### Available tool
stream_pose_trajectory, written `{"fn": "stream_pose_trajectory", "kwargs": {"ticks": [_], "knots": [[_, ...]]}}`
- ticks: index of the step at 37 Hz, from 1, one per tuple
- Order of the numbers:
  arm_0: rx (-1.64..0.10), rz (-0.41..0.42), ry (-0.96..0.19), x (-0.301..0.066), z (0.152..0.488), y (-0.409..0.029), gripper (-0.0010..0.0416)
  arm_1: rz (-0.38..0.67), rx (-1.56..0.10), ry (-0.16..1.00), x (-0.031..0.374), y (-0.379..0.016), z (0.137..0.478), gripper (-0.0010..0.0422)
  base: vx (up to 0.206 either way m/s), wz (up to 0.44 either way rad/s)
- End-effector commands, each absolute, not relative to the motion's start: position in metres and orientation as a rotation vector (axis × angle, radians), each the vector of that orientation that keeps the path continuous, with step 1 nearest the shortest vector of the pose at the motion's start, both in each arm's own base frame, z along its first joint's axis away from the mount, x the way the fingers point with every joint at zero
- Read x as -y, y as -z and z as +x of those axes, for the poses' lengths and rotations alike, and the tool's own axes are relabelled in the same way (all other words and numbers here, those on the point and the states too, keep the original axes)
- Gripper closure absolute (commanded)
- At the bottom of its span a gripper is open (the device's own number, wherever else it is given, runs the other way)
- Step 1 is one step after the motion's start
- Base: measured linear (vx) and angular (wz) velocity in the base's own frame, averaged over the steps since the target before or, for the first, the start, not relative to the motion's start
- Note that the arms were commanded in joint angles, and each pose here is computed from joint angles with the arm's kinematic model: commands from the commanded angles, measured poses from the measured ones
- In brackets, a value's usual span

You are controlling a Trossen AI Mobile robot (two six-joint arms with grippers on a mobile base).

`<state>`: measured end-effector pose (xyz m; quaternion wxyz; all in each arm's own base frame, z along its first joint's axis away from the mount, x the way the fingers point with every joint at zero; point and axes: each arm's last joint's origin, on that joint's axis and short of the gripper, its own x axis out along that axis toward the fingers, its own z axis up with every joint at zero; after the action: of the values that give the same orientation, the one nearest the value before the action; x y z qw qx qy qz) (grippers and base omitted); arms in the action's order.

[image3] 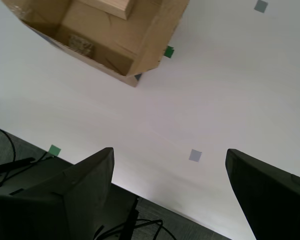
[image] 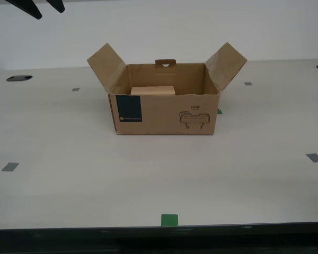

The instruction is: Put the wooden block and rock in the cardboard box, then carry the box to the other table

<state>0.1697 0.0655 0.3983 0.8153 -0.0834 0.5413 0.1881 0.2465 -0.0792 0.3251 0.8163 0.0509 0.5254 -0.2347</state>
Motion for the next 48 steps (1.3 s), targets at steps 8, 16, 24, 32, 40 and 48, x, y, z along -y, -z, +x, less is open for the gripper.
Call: {"fn": "stream_pose_trajectory", "kwargs": {"ticks": [8,16,24,32,40,48], "knots": [[-1.208,-0.104,-0.408,-0.049,0.191,-0.357,0.0104,0.081,-1.083,0.527,0.078,-0.326,0.252,0.0133,0.0,0.0],[-1.171,-0.025,-0.429,-0.039,0.205,-0.338,0.0123,0.054,-1.092,0.544,0.08,-0.322,0.256,0.0133,0.0,0.0],[-1.21,-0.016,-0.434,-0.038,0.218,-0.323,0.0145,0.037,-1.085,0.531,0.078,-0.315,0.258,0.0133,0.0,0.0],[-1.199,-0.002,-0.473,-0.042,0.237,-0.313,0.0153,0.004,-1.091,0.505,0.076,-0.301,0.261,0.0133,0.0,0.0],[-1.238,0.007,-0.478,-0.044,0.255,-0.296,0.012,-0.046,-1.091,0.48,0.075,-0.284,0.263,0.0133,0.0,0.0],[-1.236,0.006,-0.478,-0.047,0.275,-0.28,0.0087,-0.086,-1.037,0.46,0.077,-0.285,0.275,0.0133,0.0,0.0]]}}
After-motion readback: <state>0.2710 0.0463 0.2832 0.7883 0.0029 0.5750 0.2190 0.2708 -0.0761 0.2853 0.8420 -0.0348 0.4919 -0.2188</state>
